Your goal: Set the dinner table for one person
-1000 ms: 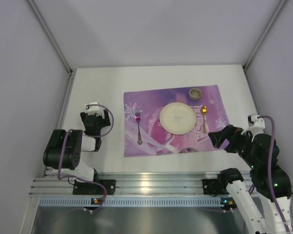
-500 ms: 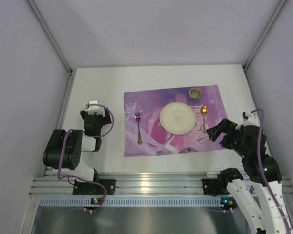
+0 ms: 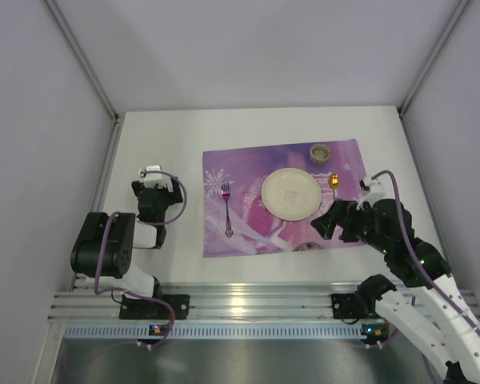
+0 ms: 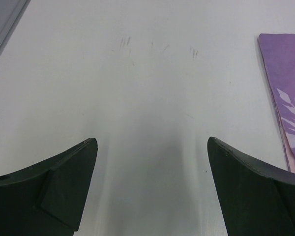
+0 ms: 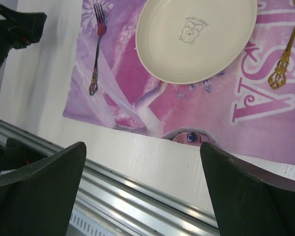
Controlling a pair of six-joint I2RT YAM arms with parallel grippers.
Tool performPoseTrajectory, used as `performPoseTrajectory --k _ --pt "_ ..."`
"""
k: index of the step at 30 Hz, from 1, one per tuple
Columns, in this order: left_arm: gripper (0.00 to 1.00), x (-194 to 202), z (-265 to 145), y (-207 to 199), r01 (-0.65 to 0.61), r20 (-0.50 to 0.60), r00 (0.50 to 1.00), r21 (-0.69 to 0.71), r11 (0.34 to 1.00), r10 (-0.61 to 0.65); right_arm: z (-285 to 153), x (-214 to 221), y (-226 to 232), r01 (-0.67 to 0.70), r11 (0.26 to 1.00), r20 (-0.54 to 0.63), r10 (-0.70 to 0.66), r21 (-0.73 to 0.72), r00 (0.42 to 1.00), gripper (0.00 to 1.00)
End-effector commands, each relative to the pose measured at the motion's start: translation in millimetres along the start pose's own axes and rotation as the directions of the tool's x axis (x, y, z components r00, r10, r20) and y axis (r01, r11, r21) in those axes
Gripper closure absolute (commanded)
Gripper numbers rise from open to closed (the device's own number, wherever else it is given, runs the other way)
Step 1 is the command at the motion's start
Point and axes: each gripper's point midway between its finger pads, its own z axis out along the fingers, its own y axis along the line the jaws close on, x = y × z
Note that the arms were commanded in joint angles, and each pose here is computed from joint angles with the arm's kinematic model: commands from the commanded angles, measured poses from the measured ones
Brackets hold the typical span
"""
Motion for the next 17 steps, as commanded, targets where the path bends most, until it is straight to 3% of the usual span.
performPoseTrajectory --k 1,14,17 --pt "0.02 -17 3 -3 0.021 0.071 0.997 0.013 1.0 -0.022 -7 -28 21 0.14 0.989 0.099 -0.135 -0.051 0.986 0.0" --pt "0.02 -18 3 -3 0.021 0.073 0.997 0.013 1.0 -0.022 -38 -76 61 0.202 0.975 0.193 -0.181 -0.094 0.964 0.0" --pt "0.01 -17 3 -3 0.021 0.071 0.997 0.013 1.0 -0.022 -33 -75 59 0.183 0.98 0.165 -0.168 -0.074 0.972 0.0"
